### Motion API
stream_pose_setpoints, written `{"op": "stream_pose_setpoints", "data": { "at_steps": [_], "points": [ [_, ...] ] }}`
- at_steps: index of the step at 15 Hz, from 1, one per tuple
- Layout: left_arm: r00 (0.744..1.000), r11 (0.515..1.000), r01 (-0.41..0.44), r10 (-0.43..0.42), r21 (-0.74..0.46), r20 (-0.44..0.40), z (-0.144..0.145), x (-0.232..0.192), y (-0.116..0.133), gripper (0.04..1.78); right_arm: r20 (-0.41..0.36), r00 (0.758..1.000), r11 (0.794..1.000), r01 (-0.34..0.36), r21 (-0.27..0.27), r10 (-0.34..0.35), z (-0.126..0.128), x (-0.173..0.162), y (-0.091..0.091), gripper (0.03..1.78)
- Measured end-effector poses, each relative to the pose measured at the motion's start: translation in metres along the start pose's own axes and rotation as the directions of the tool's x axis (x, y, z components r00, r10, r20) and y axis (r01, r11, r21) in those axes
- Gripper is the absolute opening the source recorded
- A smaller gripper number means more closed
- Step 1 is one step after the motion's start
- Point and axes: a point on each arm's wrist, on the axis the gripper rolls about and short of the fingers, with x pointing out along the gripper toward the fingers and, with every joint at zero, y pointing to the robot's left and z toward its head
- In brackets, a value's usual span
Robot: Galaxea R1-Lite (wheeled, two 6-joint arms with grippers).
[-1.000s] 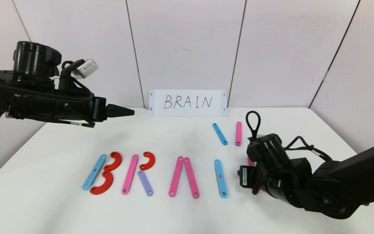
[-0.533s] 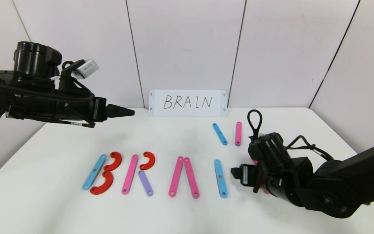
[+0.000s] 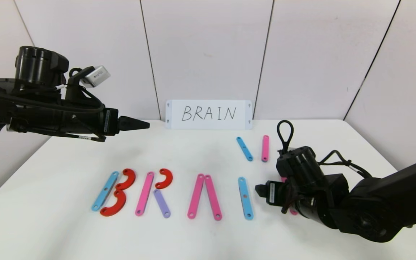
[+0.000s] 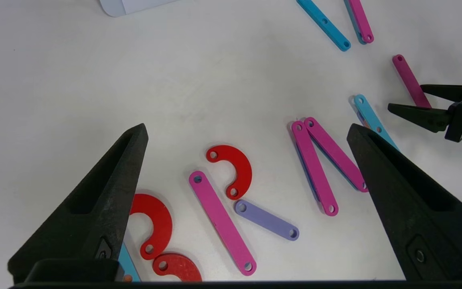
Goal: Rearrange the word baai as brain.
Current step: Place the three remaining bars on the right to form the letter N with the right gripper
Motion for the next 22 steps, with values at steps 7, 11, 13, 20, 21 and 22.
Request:
{"op": "stream_pose_setpoints", "data": {
  "at_steps": [7, 11, 13, 20, 21, 22],
  "points": [
    [1.000, 1.000, 0.000, 0.000, 0.000, 0.001, 0.000, 0.000, 0.000, 1.74, 0.011, 0.999, 0.999, -0.042, -0.012, 0.042, 0.001, -0.003, 0.011, 1.73],
    [1.000, 1.000, 0.000, 0.000, 0.000, 0.001, 0.000, 0.000, 0.000, 1.74, 0.007, 0.999, 0.999, -0.052, -0.015, 0.053, 0.000, -0.002, 0.013, 1.73],
    [1.000, 1.000, 0.000, 0.000, 0.000, 0.001, 0.000, 0.000, 0.000, 1.74, 0.001, 0.998, 0.998, -0.065, -0.016, 0.065, 0.000, -0.002, 0.014, 1.73],
    [1.000, 1.000, 0.000, 0.000, -0.001, -0.001, 0.000, 0.000, 0.000, 1.74, 0.037, 0.998, 0.998, -0.054, -0.033, 0.056, 0.008, -0.010, 0.010, 1.73],
    [1.000, 1.000, 0.000, 0.000, 0.000, -0.001, 0.000, 0.000, 0.000, 1.74, 0.037, 0.998, 0.998, -0.049, -0.028, 0.050, 0.009, -0.009, 0.009, 1.73],
    [1.000, 1.000, 0.000, 0.000, 0.000, -0.001, 0.000, 0.000, 0.000, 1.74, 0.035, 0.998, 0.999, -0.042, -0.021, 0.042, 0.010, -0.006, 0.007, 1.73]
  ]
}}
